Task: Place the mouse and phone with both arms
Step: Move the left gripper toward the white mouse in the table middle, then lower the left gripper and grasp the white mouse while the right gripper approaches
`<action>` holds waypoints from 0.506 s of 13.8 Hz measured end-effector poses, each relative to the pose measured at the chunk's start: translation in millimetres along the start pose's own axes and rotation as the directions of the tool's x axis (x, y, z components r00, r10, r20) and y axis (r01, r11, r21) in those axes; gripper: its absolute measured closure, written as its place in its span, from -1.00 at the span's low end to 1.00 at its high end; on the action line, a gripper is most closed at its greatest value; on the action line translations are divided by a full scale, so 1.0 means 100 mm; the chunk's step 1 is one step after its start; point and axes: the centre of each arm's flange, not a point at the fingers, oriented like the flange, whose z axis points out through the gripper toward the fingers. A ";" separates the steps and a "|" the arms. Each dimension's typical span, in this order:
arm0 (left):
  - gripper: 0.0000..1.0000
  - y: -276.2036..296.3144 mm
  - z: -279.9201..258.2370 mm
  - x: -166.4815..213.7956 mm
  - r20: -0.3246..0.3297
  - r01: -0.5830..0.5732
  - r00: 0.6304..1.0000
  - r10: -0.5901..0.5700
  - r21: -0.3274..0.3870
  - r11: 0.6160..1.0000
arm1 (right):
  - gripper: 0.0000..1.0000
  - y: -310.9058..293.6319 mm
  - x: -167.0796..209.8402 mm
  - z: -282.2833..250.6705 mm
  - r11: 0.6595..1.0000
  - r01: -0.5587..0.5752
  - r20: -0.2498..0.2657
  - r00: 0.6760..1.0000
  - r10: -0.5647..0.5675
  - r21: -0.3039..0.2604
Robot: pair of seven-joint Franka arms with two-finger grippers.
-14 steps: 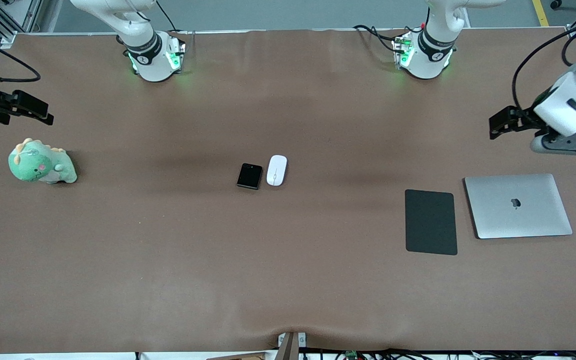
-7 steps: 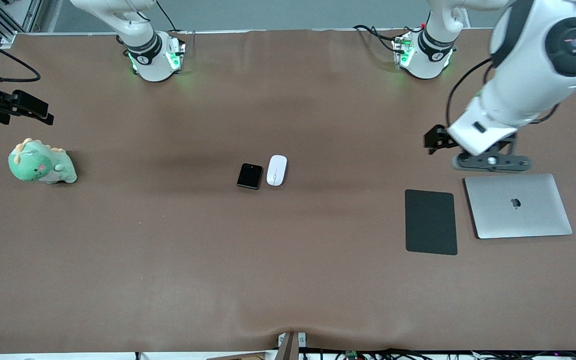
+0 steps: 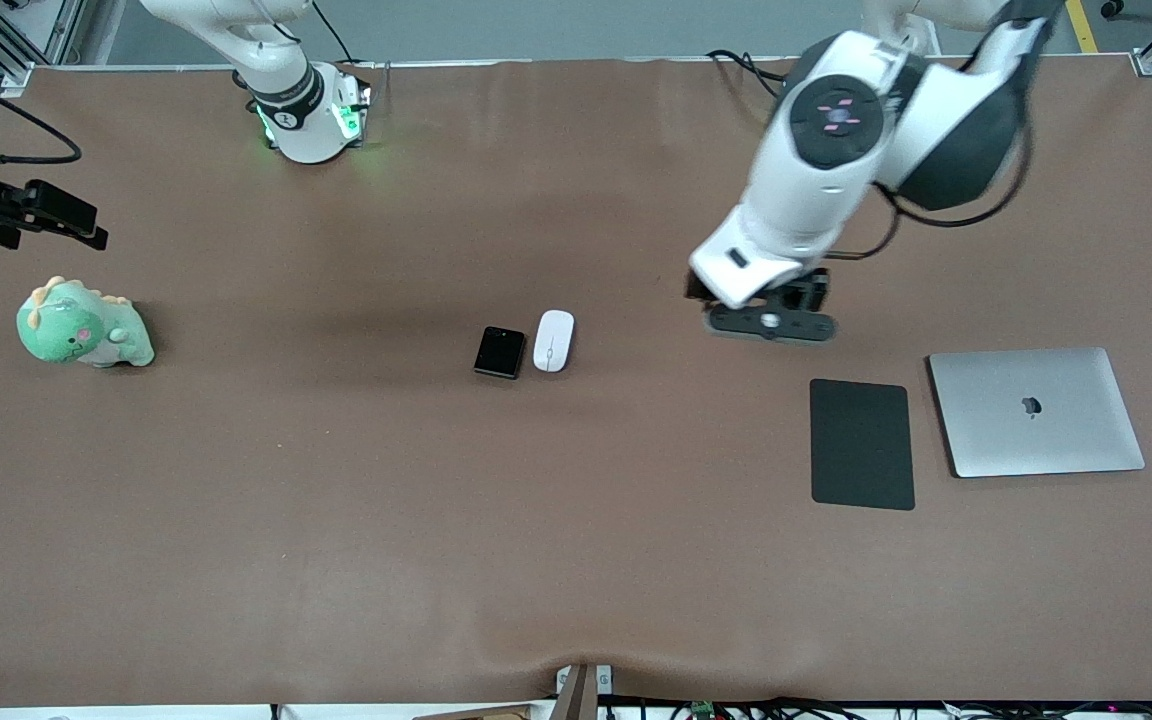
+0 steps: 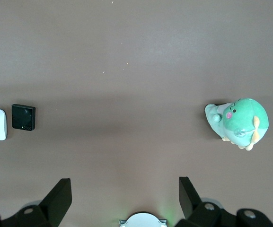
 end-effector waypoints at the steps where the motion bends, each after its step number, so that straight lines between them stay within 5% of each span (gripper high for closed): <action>1: -1.00 0.22 0.11 -0.05 -0.005 0.000 1.000 0.000 -0.004 1.000 | -1.00 0.00 0.00 0.00 1.000 0.000 0.000 1.000 0.000 0.000; 7: -1.00 1.00 0.69 -0.13 -0.060 0.019 0.998 -0.023 -0.070 0.997 | -1.00 0.00 0.00 0.00 1.000 0.000 0.000 1.000 0.000 0.000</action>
